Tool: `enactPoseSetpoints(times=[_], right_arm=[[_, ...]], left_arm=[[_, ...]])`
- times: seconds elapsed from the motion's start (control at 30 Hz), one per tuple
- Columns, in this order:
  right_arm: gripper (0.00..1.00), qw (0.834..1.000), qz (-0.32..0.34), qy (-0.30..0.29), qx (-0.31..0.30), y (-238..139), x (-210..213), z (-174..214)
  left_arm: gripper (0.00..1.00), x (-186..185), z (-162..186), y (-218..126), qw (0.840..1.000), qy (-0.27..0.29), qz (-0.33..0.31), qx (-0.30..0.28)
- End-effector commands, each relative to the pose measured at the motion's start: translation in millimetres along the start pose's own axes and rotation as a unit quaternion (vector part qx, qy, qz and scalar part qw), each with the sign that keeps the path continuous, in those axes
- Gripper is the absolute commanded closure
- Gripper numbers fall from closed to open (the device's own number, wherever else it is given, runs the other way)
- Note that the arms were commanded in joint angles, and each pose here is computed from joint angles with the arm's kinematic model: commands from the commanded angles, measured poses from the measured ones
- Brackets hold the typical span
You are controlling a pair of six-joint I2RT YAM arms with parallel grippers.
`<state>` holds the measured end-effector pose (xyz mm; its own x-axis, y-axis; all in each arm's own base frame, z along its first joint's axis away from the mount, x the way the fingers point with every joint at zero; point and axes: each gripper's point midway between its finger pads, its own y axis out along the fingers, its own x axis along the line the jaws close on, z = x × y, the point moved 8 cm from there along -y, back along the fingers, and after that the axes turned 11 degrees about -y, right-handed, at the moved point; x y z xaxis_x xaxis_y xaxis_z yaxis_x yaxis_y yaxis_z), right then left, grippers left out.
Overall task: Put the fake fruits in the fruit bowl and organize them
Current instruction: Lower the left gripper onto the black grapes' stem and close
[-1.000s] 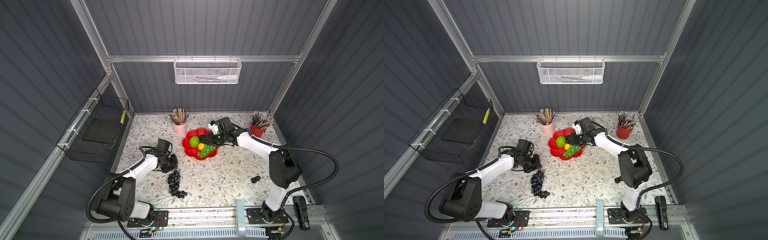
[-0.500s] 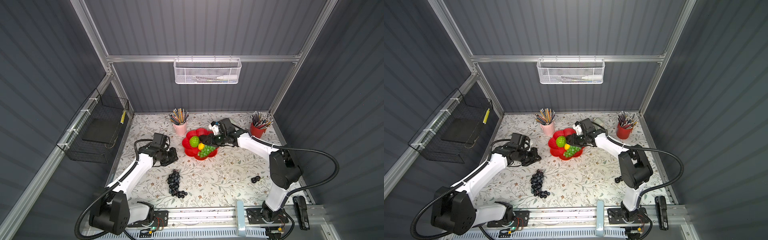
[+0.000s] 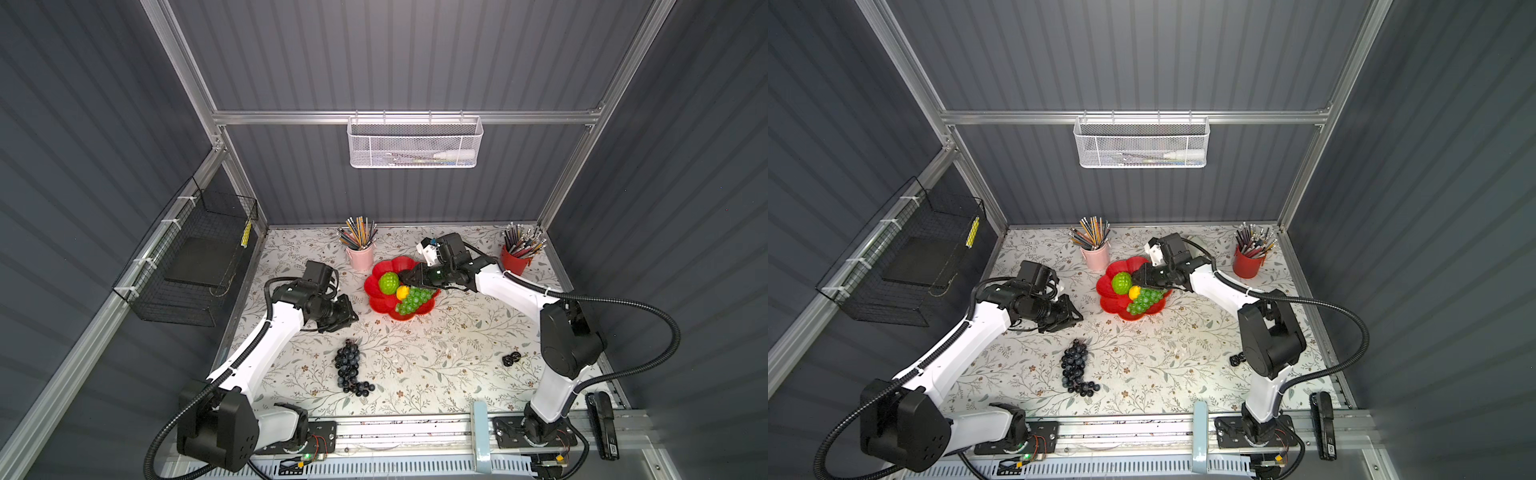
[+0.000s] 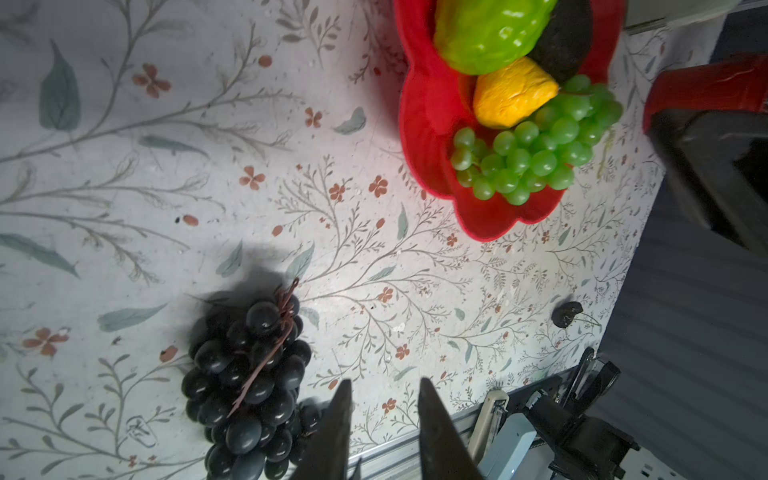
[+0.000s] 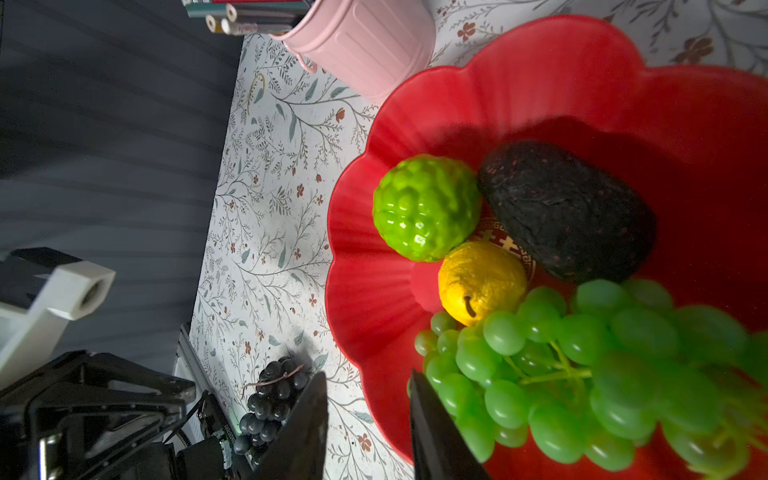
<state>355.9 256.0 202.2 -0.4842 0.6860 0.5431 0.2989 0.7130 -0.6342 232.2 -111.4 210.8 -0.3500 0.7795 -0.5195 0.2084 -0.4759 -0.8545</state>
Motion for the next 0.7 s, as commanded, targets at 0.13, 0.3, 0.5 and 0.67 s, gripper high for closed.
enactPoseSetpoints(times=[0.13,0.3,0.5,0.67], right_arm=[[0.65,1.000,-0.008,0.004,0.008,8.5,-2.9,5.9],[0.65,1.000,-0.007,0.003,0.010,10.7,-4.0,5.3],[0.64,1.000,-0.010,0.006,0.015,15.1,-4.9,3.9],[0.65,1.000,-0.013,0.009,0.016,18.1,-5.0,2.3]], left_arm=[[0.70,29.5,16.0,18.2,0.995,-0.059,-0.061,0.046],[0.69,36.2,13.6,24.6,0.993,-0.059,-0.090,0.047],[0.63,41.4,15.7,29.1,0.991,-0.055,-0.107,0.063],[0.59,45.8,22.2,24.4,0.990,-0.052,-0.111,0.066]])
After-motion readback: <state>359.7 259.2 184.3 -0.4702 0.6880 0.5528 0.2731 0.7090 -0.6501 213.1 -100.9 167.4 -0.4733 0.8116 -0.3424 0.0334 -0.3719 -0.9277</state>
